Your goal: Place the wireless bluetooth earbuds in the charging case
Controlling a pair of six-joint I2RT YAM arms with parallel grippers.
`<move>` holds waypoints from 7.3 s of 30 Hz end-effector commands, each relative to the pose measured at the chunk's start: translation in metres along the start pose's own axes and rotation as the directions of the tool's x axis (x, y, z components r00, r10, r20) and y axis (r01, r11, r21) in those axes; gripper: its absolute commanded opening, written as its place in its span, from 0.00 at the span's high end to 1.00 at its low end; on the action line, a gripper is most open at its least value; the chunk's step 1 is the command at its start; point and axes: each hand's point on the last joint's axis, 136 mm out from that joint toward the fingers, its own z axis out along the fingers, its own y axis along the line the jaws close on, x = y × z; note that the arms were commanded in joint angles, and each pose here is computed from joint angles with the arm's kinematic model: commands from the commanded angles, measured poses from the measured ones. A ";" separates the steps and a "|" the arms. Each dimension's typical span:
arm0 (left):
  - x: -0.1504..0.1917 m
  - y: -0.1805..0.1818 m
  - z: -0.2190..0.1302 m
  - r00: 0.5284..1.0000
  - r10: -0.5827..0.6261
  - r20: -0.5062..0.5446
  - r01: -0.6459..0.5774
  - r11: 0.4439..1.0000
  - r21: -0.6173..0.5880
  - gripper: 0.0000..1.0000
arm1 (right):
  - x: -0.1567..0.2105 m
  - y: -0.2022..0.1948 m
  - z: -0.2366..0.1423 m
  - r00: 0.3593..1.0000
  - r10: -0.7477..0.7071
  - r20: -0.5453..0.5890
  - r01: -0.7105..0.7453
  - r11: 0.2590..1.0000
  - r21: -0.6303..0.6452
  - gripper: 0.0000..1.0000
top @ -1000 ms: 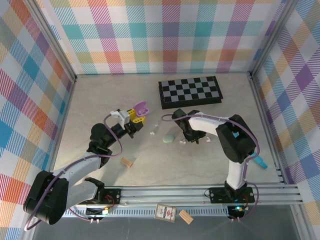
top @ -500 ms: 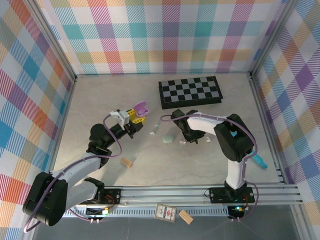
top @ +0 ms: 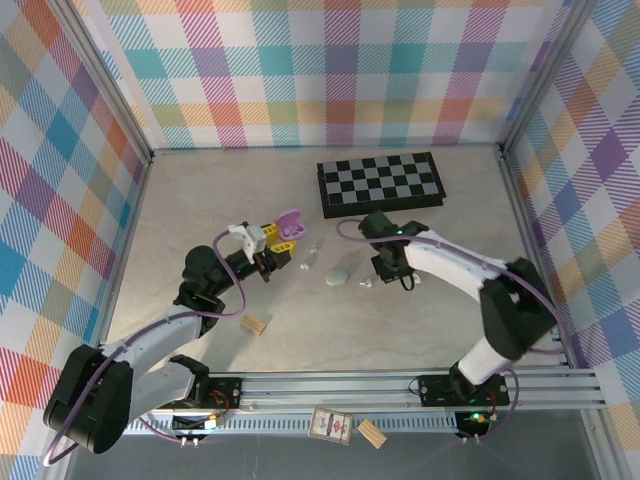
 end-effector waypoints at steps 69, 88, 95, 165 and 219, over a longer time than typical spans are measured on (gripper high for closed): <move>-0.027 -0.085 0.057 0.998 0.012 0.057 -0.031 0.935 0.352 0.67 | -0.050 0.099 -0.162 0.949 0.109 0.297 0.174 0.602 -0.779 0.76; -0.027 -0.084 0.056 0.998 0.012 0.065 -0.034 0.938 0.346 0.67 | -0.057 0.087 -0.193 0.915 0.150 0.375 0.204 0.629 -0.750 0.55; -0.025 -0.084 0.055 0.998 0.015 0.066 -0.037 0.937 0.347 0.67 | -0.060 0.080 -0.207 0.877 0.189 0.441 0.234 0.634 -0.737 0.46; -0.052 -0.073 0.054 0.988 0.006 0.152 -0.045 0.968 0.249 0.63 | -0.080 0.111 -0.207 0.890 0.449 -0.077 -0.129 0.088 -0.988 0.79; 0.178 -0.035 0.059 0.602 0.288 -0.745 -0.052 0.945 0.323 0.20 | -0.072 -0.044 0.066 0.751 0.659 -0.043 -0.613 0.672 -0.415 0.26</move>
